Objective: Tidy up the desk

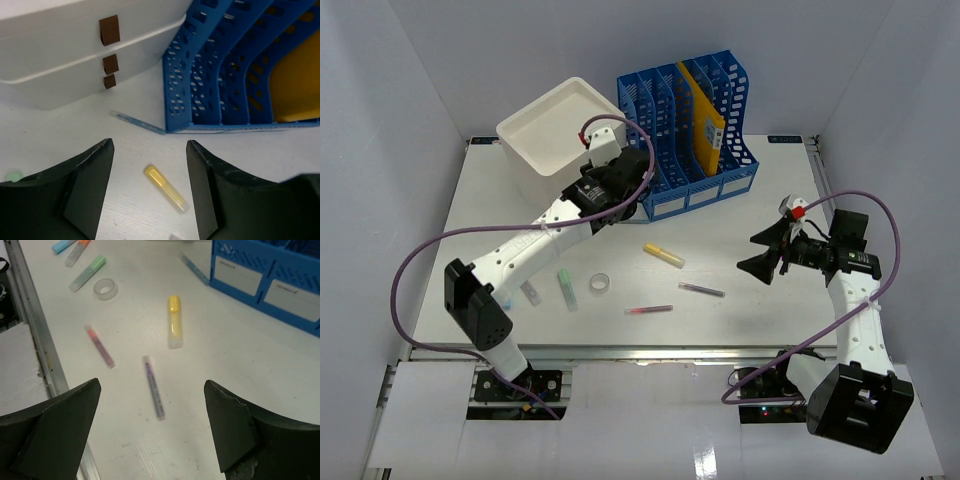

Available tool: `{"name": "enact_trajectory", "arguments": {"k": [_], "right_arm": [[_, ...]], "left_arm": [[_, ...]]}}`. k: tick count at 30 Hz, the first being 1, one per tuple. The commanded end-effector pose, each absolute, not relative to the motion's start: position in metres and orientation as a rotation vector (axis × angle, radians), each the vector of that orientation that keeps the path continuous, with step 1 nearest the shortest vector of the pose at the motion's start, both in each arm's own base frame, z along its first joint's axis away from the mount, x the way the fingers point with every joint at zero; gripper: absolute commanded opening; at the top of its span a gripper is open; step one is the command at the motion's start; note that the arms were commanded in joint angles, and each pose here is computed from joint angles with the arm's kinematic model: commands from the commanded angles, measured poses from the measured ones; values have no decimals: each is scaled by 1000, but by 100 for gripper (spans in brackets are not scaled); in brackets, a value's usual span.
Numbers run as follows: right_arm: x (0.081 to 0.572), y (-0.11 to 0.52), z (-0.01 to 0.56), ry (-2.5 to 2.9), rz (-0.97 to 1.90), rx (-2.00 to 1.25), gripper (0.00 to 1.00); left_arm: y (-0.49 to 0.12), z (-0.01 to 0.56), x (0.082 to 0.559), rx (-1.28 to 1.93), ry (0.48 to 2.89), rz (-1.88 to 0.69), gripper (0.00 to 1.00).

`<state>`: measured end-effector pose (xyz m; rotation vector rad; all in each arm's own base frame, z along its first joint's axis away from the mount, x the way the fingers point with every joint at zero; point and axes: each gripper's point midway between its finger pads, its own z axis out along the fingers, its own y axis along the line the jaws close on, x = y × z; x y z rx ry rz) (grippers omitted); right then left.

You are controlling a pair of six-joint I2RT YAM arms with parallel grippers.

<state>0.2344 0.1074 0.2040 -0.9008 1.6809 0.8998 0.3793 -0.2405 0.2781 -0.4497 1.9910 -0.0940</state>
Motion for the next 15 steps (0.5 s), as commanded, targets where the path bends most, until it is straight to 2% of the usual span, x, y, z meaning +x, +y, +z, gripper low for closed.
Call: {"name": "enact_trajectory", "arguments": {"k": [1,11,15], "right_arm": [[218,118,200,1647,1037,-897,90],[216,113,193,1663,946,-929,90],[217,112,190,1677,949,-920,90]], "left_arm": [[-207,277,395,-431,2004,115,70],[-188,267,437,-388,1976,386,66],[-184,262,455,-377,1975,403,65]]}}
